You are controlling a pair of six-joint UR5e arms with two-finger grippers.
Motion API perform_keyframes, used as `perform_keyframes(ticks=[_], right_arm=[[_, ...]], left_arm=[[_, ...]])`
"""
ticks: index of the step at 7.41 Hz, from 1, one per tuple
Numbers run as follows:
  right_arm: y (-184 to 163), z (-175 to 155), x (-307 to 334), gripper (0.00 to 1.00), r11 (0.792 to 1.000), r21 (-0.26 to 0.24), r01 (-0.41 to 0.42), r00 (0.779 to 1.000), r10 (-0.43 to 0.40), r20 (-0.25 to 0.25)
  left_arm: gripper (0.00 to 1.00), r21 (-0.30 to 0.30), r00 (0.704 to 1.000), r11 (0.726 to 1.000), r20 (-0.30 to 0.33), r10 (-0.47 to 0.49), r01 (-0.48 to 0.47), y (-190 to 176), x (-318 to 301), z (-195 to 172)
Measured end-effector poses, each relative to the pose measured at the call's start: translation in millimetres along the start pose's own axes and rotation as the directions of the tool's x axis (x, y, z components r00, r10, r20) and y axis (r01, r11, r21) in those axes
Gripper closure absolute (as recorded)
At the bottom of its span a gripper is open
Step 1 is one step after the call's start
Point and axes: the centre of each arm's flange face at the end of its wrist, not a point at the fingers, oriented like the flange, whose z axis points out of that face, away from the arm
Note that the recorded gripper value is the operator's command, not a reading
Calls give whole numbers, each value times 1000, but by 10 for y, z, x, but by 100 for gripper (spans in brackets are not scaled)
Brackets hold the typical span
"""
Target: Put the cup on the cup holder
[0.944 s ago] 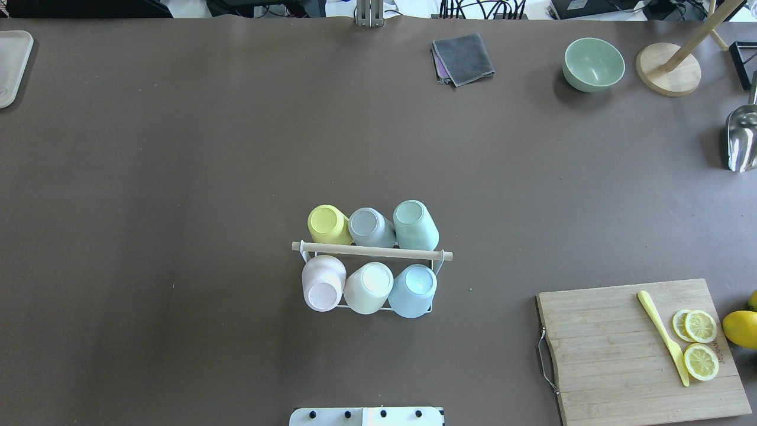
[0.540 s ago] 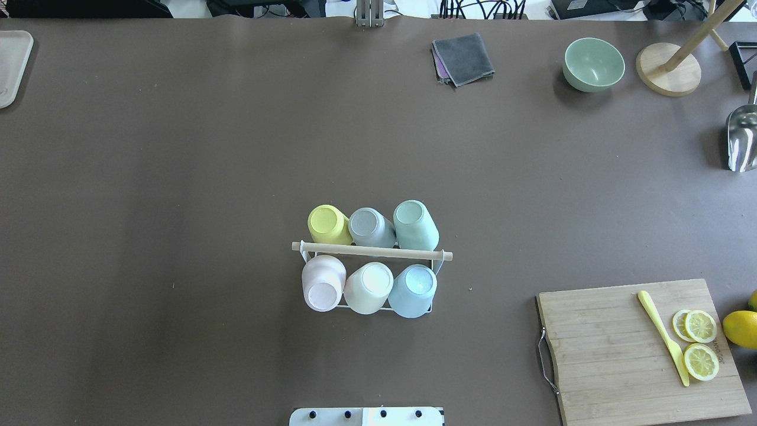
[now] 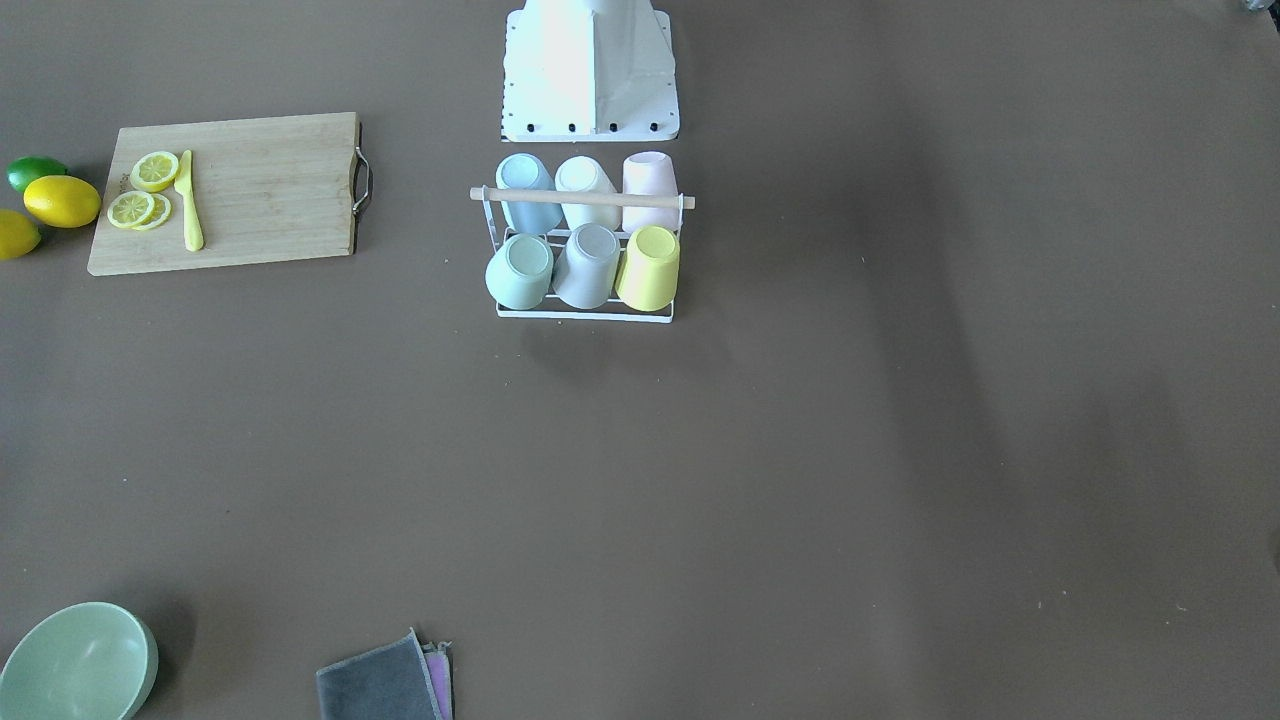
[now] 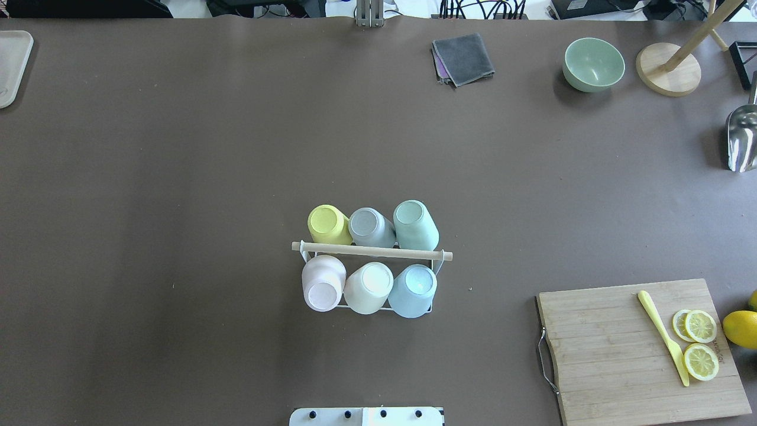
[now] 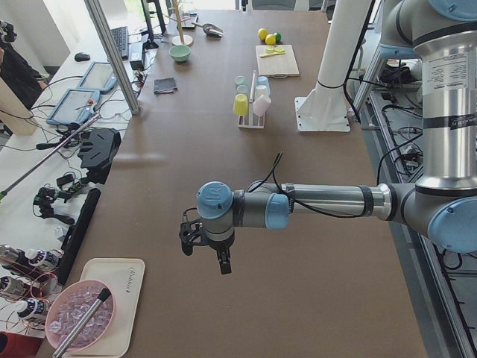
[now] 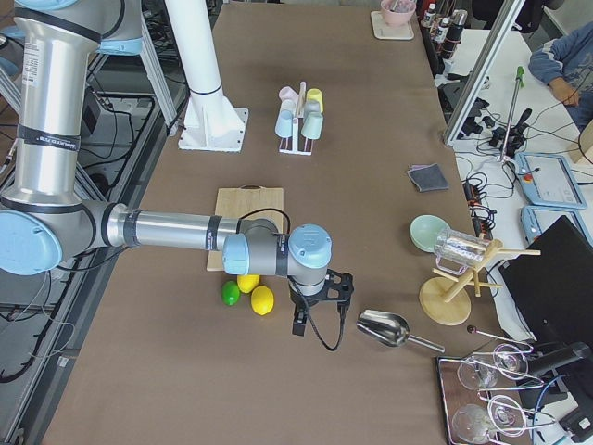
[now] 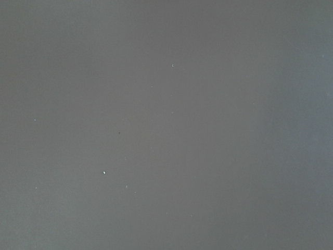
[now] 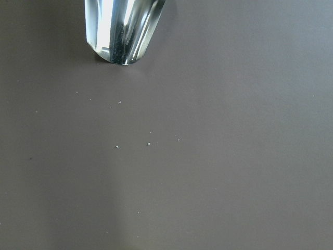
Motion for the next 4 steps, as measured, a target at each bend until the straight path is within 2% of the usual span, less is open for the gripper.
perform_keyframes(ticks=[4], right_arm=[[7,6,9,0,1000,-1,-1,1000,1,-2]], left_arm=[[2,3,1000,1000,0,3,-3,-12,15,-13]])
